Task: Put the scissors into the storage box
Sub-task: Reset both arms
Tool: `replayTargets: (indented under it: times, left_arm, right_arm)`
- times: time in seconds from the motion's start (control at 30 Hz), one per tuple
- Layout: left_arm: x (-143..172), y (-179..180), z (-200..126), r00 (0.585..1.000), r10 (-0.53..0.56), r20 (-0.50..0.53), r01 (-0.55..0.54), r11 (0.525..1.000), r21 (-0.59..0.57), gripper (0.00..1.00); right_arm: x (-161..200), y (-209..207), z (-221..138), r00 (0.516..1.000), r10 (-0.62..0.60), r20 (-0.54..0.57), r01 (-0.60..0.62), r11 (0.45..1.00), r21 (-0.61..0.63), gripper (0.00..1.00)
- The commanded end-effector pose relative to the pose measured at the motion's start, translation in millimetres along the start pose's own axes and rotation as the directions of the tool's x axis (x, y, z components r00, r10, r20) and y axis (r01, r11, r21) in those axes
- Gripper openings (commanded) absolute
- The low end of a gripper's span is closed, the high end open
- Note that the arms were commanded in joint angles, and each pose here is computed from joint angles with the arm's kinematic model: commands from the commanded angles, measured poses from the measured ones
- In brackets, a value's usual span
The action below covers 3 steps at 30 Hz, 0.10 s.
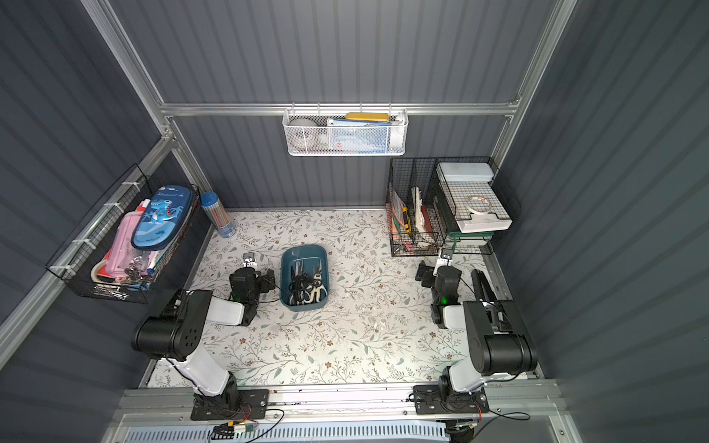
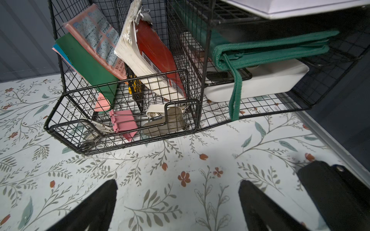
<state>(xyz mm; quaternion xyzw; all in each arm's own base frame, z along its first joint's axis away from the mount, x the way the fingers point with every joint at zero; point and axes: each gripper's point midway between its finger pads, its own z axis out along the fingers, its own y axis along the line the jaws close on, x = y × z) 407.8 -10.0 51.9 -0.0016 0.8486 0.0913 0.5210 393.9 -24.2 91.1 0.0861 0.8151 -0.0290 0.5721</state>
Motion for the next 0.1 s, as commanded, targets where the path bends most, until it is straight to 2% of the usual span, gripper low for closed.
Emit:
replayTargets:
  times: [0.0, 0.07]
  left_arm:
    - [0.3, -0.5, -1.3, 1.000, -0.019, -0.005, 0.019, 1.000, 0.008, 0.99]
    - [0.8, 3.4, -6.1, 1.000, -0.012, 0.014, 0.013, 1.000, -0.016, 0.99]
  right_arm:
    - [-5.6, -0.4, 1.5, 1.000, 0.018, 0.022, -0.018, 1.000, 0.000, 0.99]
    - [-4.7, -0.1, 1.5, 1.000, 0.017, 0.020, -0.017, 1.000, -0.001, 0.99]
